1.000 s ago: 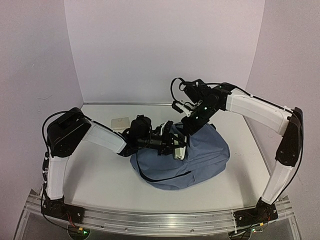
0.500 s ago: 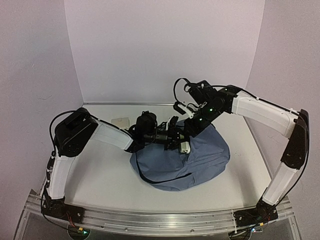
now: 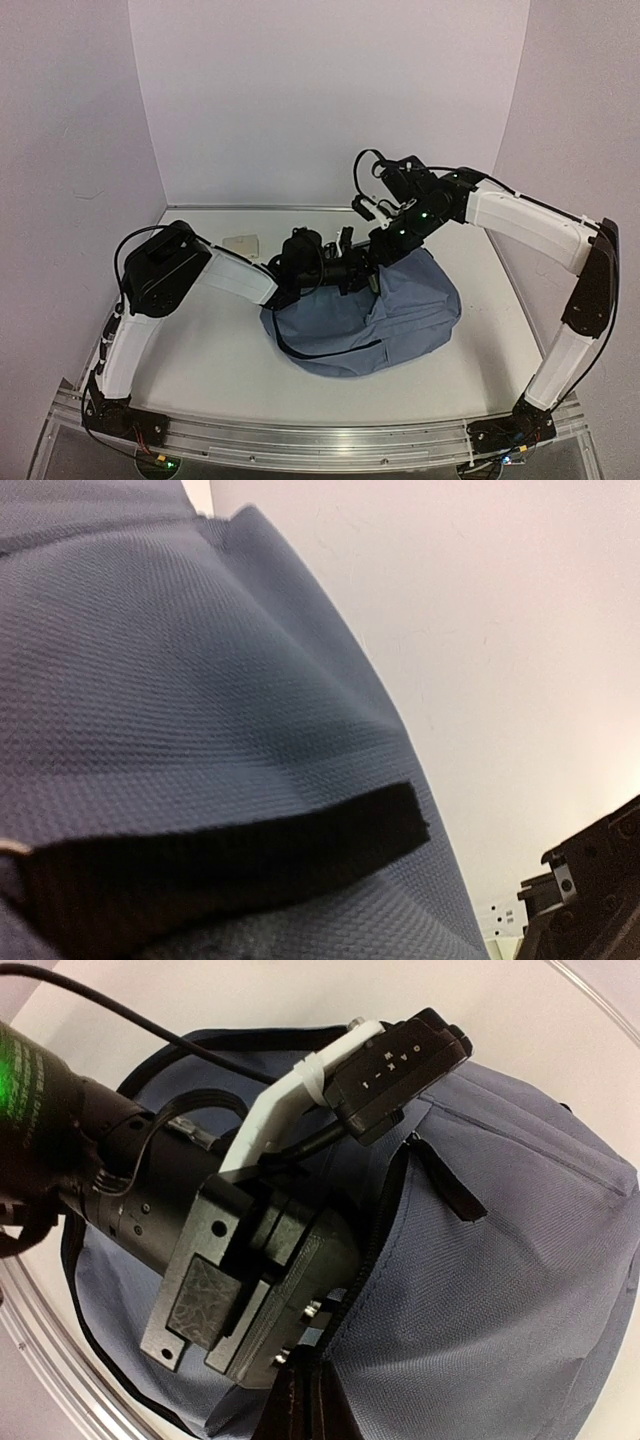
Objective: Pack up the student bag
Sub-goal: Place the stationery in the student bag.
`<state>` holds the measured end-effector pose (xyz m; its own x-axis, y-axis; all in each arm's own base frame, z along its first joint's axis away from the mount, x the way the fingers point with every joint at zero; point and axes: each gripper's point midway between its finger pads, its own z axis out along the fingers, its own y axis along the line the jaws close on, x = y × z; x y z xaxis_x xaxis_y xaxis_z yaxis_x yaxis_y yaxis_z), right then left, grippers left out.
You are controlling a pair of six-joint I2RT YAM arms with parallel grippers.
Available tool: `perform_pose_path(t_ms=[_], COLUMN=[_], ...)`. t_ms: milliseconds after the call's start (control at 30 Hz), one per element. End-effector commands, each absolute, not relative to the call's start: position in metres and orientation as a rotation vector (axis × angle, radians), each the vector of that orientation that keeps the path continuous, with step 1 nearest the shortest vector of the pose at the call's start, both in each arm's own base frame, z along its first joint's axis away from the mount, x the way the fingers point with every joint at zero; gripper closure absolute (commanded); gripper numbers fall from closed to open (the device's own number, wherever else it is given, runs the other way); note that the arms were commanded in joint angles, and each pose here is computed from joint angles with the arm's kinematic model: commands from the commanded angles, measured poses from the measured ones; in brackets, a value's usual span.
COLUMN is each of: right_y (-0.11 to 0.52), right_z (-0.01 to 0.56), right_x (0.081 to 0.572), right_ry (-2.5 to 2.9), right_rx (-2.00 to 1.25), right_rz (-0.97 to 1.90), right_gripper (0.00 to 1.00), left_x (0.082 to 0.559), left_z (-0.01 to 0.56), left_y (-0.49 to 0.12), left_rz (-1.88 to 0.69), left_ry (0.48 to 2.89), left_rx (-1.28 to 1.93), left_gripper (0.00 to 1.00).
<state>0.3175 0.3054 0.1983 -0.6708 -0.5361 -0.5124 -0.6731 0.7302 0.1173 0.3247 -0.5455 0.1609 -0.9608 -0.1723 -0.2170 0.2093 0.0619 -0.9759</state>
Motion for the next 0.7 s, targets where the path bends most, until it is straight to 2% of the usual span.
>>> perform_pose_path(t_ms=[0, 67, 133, 200, 333, 400, 467, 667], right_y=[0.326, 0.316, 0.308, 0.301, 0.299, 0.298, 0.298, 0.302], right_z=[0.237, 0.231, 0.226, 0.221, 0.217, 0.218, 0.219, 0.217], right_x=[0.313, 0.321, 0.326, 0.329, 0.331, 0.332, 0.332, 0.328], right_ry=[2.401, 2.418, 2.438, 2.458, 2.471, 2.471, 2.468, 2.474], right_rx=[-0.904, -0.873, -0.846, -0.824, -0.816, -0.813, -0.814, -0.831], right_rz=[0.586, 0.537, 0.513, 0.515, 0.522, 0.526, 0.527, 0.566], right_gripper=[1.00, 1.00, 1.00, 1.00, 1.00, 1.00, 1.00, 1.00], left_x=[0.342, 0.336, 0.333, 0.329, 0.326, 0.324, 0.323, 0.324], left_z=[0.172, 0.163, 0.158, 0.153, 0.144, 0.139, 0.137, 0.129], left_y=[-0.555, -0.545, -0.533, -0.521, -0.507, -0.502, -0.499, -0.504], left_rz=[-1.981, -1.938, -1.859, -1.778, -1.660, -1.611, -1.602, -1.590], left_ry=[2.012, 2.073, 2.127, 2.187, 2.279, 2.326, 2.335, 2.364], left_rx=[-0.013, -0.039, -0.063, -0.082, -0.127, -0.148, -0.154, -0.146], left_gripper=[0.78, 0.62, 0.50, 0.43, 0.37, 0.38, 0.44, 0.74])
